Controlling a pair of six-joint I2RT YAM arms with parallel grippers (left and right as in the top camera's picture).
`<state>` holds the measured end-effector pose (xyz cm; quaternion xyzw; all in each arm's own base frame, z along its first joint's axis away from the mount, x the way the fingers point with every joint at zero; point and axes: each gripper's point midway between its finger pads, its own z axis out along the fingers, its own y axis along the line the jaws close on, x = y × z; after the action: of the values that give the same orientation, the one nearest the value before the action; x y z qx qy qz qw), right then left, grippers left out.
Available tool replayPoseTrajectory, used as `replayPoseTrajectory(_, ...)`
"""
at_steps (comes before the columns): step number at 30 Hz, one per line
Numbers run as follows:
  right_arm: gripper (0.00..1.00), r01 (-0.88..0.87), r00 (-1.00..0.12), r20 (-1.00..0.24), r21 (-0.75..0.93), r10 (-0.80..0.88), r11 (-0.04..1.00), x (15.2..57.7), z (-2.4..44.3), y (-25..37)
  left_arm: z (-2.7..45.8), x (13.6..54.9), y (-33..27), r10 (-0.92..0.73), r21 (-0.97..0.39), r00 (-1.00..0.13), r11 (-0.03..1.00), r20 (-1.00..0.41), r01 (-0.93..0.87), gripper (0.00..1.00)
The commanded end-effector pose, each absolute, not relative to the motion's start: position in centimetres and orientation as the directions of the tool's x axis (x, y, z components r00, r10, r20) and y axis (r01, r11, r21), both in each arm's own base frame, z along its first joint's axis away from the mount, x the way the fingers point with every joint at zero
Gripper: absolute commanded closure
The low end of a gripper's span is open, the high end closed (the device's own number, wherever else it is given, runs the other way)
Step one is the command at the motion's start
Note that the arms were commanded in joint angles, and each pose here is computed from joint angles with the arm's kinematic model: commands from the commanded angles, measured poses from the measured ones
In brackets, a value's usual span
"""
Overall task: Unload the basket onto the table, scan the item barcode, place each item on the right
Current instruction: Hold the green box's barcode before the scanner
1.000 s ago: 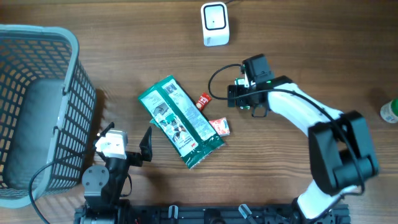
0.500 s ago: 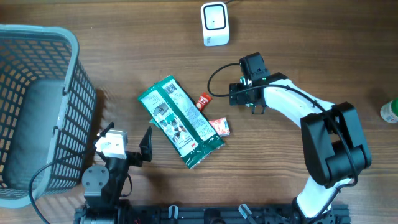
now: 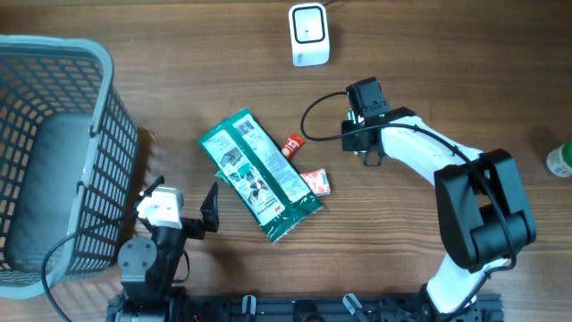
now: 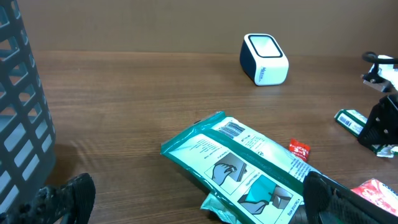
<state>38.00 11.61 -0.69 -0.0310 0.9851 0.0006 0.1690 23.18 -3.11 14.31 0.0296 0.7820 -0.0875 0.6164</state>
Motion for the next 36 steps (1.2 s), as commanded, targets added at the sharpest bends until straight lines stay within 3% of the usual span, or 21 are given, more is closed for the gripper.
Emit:
replayPoseTrajectory(1,0.8,-0.069,-0.99,-0.121,0.005,-0.068,0.998,33.2,-5.3,11.2,14.2,23.1,-3.3,-0.07,-0.112,-0.242,0.98,-0.968,0.163,0.0)
replayPoseTrajectory(7,0.82,-0.086,-0.977,-0.199,0.054,-0.074,0.995,37.7,1.6,13.3,14.2,23.1,-3.3,-0.07,-0.111,-0.242,0.98,-0.968,0.163,0.0)
replayPoseTrajectory(11,0.79,-0.232,-0.922,-0.328,0.037,-0.208,0.972,41.1,5.6,14.5,14.2,23.1,-3.3,-0.07,-0.111,-0.242,0.98,-0.968,0.163,0.0)
replayPoseTrajectory(17,0.75,-0.373,-0.728,-0.548,-0.187,-0.412,0.909,47.7,9.9,14.5,14.2,23.1,-3.3,-0.07,-0.112,-0.242,0.98,-0.968,0.163,0.0)
replayPoseTrajectory(19,0.8,-0.402,-0.64,-0.607,-0.257,-0.471,0.879,49.6,11.5,14.9,14.2,23.1,-3.3,-0.07,-0.112,-0.242,0.98,-0.968,0.163,0.0)
replayPoseTrajectory(23,0.82,-0.342,-0.496,-0.72,-0.352,-0.486,0.871,53.1,15.1,15.3,14.2,23.1,-3.3,-0.07,-0.111,-0.242,0.98,-0.968,0.163,0.0)
replayPoseTrajectory(30,0.77,-0.226,-0.345,-0.71,-0.572,-0.614,0.788,56.5,16.0,16.5,14.2,23.1,-3.3,-0.07,-0.111,-0.242,0.98,-0.968,0.163,0.0)
replayPoseTrajectory(36,0.78,-0.066,-0.302,-0.673,-0.692,-0.675,0.719,58.0,14.1,17.7,14.2,23.1,-3.3,-0.07,-0.111,-0.242,0.98,-0.968,0.163,0.0)
